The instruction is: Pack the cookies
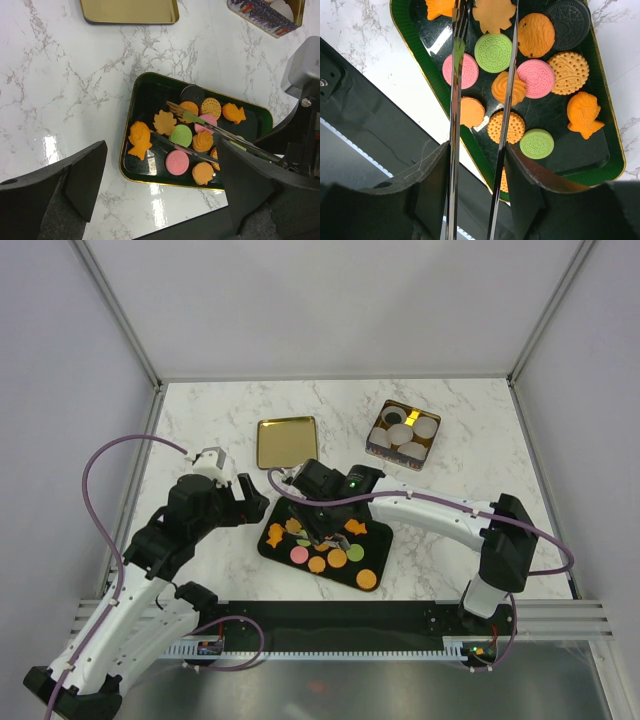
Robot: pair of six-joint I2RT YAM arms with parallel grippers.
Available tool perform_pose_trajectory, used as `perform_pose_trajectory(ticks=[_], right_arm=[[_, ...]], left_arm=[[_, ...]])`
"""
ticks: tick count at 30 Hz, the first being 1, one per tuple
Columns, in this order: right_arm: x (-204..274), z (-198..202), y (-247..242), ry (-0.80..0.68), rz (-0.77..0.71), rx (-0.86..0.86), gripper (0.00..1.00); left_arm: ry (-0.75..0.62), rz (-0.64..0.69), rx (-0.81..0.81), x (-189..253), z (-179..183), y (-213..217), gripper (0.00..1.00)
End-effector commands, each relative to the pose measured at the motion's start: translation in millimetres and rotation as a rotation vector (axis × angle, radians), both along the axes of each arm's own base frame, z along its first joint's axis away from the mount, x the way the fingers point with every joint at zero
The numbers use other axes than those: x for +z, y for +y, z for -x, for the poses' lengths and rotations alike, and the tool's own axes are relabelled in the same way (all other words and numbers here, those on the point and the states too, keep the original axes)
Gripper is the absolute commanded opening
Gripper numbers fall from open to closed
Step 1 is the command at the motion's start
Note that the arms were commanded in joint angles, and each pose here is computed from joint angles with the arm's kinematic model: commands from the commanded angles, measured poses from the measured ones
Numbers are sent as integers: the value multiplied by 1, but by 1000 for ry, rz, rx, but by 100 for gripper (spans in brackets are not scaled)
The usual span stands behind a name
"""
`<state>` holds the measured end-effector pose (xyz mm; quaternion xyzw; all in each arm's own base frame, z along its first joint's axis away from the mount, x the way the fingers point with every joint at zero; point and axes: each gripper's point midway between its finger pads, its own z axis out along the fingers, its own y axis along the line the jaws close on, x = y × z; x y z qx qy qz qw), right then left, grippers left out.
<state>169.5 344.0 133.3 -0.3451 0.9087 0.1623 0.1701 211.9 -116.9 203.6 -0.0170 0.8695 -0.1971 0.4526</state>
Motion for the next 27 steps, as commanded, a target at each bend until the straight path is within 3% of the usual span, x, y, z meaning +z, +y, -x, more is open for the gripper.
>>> perform_pose_trajectory(ticks=[1,16,22,27], right_arm=[[8,-5,11,-26,-31,-1,54],[1,-5,7,-21,-11,-13,51],[2,-5,7,-24,-11,-11,42],[11,-9,6,-33,-32,-22,41]], left_arm=[[-30,-9,-2,8,-1,2,98],[-23,-9,-7,7,-1,1,99],[-24,-7,-8,7,-1,1,99],[-28,-7,-4,8,-1,2,99]])
